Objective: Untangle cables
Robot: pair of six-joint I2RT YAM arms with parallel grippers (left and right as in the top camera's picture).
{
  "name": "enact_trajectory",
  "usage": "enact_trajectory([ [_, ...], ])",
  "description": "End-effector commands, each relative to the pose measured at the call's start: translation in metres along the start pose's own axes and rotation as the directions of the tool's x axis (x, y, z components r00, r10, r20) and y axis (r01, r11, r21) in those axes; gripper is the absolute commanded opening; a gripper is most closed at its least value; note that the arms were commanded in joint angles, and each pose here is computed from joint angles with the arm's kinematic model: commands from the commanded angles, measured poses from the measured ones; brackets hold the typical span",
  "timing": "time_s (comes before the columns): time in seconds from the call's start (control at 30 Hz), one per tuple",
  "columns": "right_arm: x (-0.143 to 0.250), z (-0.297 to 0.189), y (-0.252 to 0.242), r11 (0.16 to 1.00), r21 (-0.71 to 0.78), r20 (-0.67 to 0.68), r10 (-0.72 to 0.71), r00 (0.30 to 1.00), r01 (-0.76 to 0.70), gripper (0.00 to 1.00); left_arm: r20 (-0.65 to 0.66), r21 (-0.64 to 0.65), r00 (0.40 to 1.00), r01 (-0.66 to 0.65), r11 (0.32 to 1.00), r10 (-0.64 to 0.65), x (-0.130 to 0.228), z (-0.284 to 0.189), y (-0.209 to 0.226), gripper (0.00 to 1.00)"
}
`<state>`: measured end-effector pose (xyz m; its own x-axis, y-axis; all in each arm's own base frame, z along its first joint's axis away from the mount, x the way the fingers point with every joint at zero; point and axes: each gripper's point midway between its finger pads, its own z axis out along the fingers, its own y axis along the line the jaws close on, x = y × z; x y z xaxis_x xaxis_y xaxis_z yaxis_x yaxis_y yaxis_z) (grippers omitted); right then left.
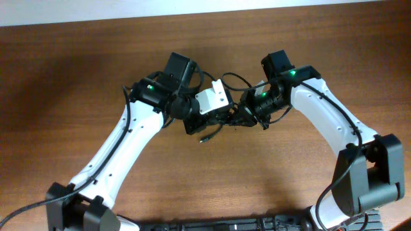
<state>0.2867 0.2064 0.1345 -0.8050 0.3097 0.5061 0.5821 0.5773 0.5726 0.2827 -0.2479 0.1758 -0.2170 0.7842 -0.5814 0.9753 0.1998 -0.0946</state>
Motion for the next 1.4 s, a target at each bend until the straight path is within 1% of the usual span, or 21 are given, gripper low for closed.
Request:
enact_trajectory([
  [0.0,0.005,-0.004,0.011,0.999,-0.041,-0.029,-0.007,1.0,0.005,0.04,-0.045,-0.008,0.999,0.023,1.0,-0.023,0.009,0.018,0.011,0.02],
  [0.07,0.004,-0.004,0.01,0.999,-0.035,-0.022,-0.02,1.0,0.019,0.04,-0.043,-0.073,0.997,0.06,0.996,-0.063,0.007,0.017,0.024,0.0],
  [0.13,0.0,-0.004,0.01,0.969,-0.029,0.005,-0.246,0.969,0.246,0.04,-0.045,-0.243,0.971,0.216,0.946,-0.233,0.013,0.012,0.055,0.0],
  [0.23,-0.037,-0.011,-0.029,0.901,0.253,0.133,-0.392,0.91,0.352,0.04,0.102,-0.551,0.804,0.536,0.639,-0.586,0.049,-0.024,0.118,0.0],
  [0.37,-0.065,-0.029,-0.053,0.836,0.438,0.21,-0.451,0.867,0.329,0.04,0.312,-0.528,0.513,0.793,0.303,-0.8,0.114,-0.071,0.158,0.0],
  [0.47,-0.082,-0.063,-0.05,0.834,0.431,0.274,-0.485,0.83,0.345,0.04,0.366,-0.482,0.406,0.852,0.202,-0.837,0.15,-0.097,0.17,0.0],
  [0.57,-0.11,-0.145,-0.065,0.908,0.375,0.479,-0.363,0.799,0.188,0.04,0.487,-0.443,0.187,0.895,-0.057,-0.853,0.221,-0.147,0.181,0.0],
  [0.63,-0.125,-0.185,-0.089,0.943,0.32,0.57,-0.267,0.777,0.089,0.04,0.522,-0.412,0.112,0.901,-0.134,-0.846,0.248,-0.165,0.18,0.0],
  [0.7,-0.127,-0.193,-0.097,0.951,0.303,0.587,-0.236,0.774,0.061,0.04,0.531,-0.26,0.075,0.962,-0.078,-0.844,0.234,-0.165,0.183,0.0],
  [0.73,-0.126,-0.19,-0.093,0.949,0.307,0.578,-0.248,0.777,0.074,0.04,0.514,-0.199,0.113,0.98,0.01,-0.851,0.217,-0.16,0.182,0.0],
  [0.77,-0.126,-0.184,-0.086,0.941,0.325,0.57,-0.277,0.773,0.098,0.09,0.471,-0.112,0.276,0.961,0.254,-0.838,0.176,-0.148,0.176,0.0],
  [0.83,-0.123,-0.17,-0.071,0.926,0.345,0.548,-0.33,0.768,0.152,0.48,0.454,0.035,0.512,0.807,0.589,-0.729,0.111,-0.131,0.154,0.0],
  [0.87,-0.115,-0.152,-0.057,0.894,0.383,0.494,-0.411,0.766,0.233,0.68,0.44,0.067,0.585,0.735,0.675,-0.681,0.087,-0.119,0.142,0.0],
  [0.93,-0.102,-0.124,-0.037,0.829,0.43,0.409,-0.532,0.742,0.358,0.82,0.405,0.086,0.64,0.685,0.724,-0.653,0.065,-0.101,0.129,0.0],
  [1.0,-0.086,-0.08,0.006,0.731,0.445,0.348,-0.673,0.652,0.517,0.84,0.378,0.11,0.684,0.636,0.764,-0.624,0.043,-0.085,0.115,0.0],
  [1.03,-0.084,-0.064,0.023,0.671,0.453,0.327,-0.738,0.591,0.587,0.84,0.374,0.114,0.69,0.629,0.769,-0.62,0.04,-0.082,0.113,0.0],
  [1.1,-0.087,-0.015,0.059,0.443,0.484,0.24,-0.897,0.372,0.755,0.89,0.37,0.11,0.662,0.666,0.738,-0.652,0.045,-0.084,0.116,0.0],
  [1.13,-0.088,-0.006,0.061,0.459,0.473,0.244,-0.889,0.388,0.752,0.89,0.37,0.102,0.659,0.671,0.734,-0.654,0.047,-0.085,0.118,0.0],
  [1.2,-0.09,0.026,0.049,0.588,0.433,0.246,-0.806,0.538,0.684,0.88,0.355,0.052,0.641,0.713,0.699,-0.681,0.057,-0.083,0.125,0.0],
  [1.27,-0.093,0.045,0.037,0.76,0.378,0.297,-0.64,0.708,0.528,0.87,0.339,-0.077,0.526,0.842,0.535,-0.78,0.084,-0.082,0.144,0.0],
  [1.37,-0.111,0.075,0.037,0.719,0.443,0.308,-0.683,0.662,0.535,0.84,0.35,0.002,0.508,0.84,0.543,-0.787,0.071,-0.082,0.138,0.03],
])
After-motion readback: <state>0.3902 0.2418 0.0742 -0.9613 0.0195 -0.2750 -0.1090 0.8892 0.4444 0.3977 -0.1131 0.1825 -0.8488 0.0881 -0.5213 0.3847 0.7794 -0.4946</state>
